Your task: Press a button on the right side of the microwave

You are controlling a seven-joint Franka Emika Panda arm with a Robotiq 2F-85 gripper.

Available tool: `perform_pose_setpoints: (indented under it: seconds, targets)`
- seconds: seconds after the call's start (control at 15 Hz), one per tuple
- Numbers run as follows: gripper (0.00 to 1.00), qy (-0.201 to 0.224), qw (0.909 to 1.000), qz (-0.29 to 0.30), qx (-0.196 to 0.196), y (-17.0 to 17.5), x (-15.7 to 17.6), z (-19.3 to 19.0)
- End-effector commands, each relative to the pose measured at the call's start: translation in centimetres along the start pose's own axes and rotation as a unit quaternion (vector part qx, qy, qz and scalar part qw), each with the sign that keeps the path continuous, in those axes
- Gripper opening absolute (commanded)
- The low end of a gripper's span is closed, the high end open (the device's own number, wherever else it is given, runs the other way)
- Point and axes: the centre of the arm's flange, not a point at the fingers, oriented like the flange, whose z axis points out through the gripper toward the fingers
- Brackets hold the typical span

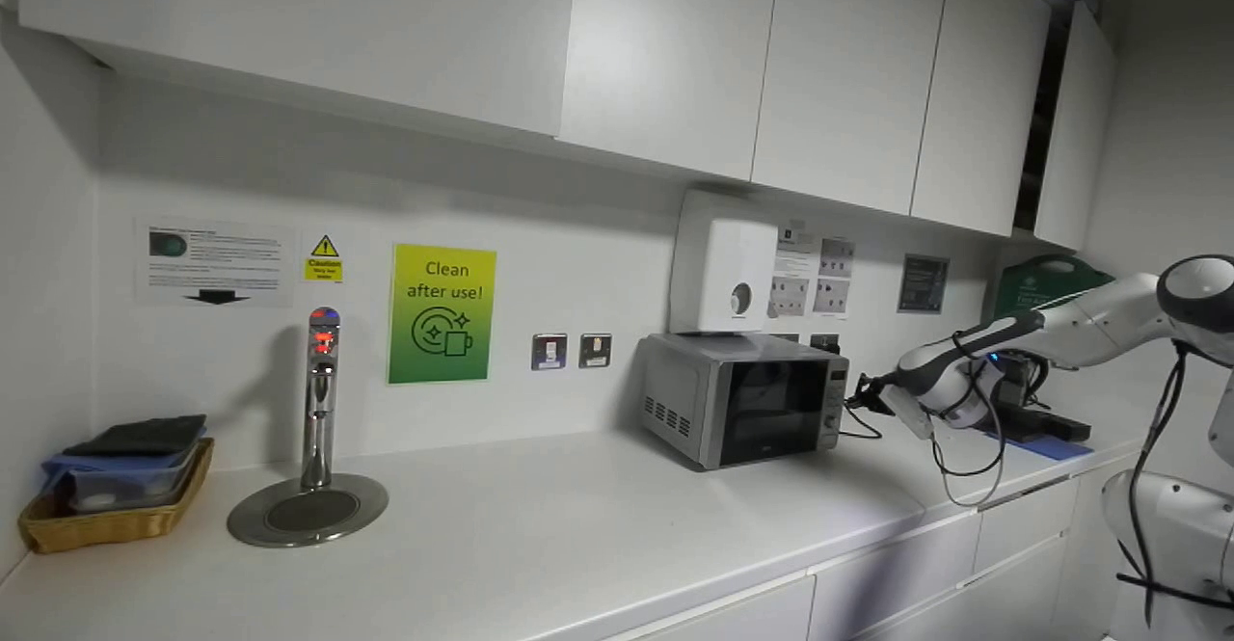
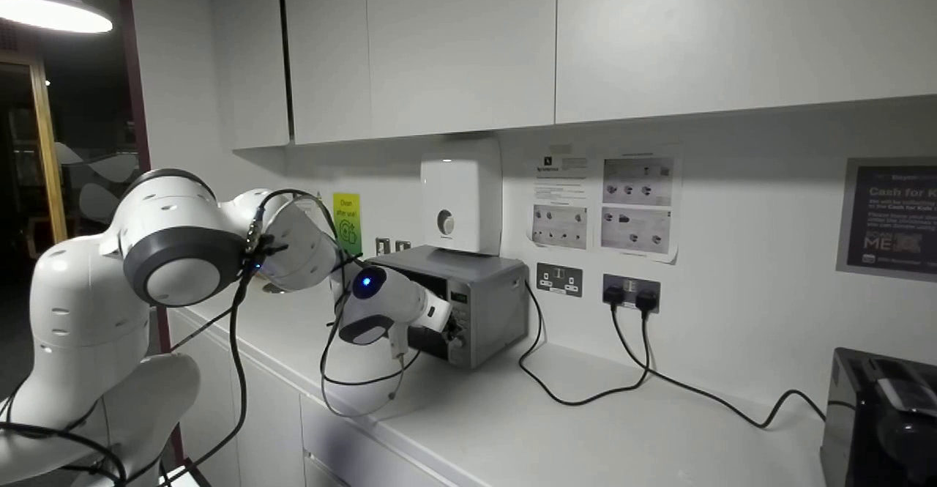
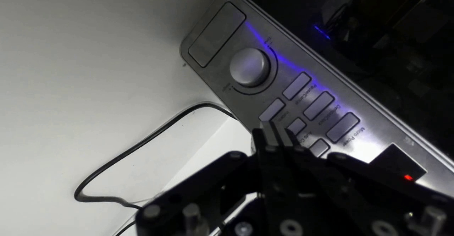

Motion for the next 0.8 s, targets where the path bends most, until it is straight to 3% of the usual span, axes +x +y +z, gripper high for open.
perform_pose_setpoints:
  seconds: [0.0, 0.73]
  targets:
    - [0.00, 0.011, 0.9999, 0.001, 0.004, 0.32, -0.56, 1.52]
    - [0.00, 0.005, 1.0000, 0.002, 0.000, 0.50, -1.46, 2.21]
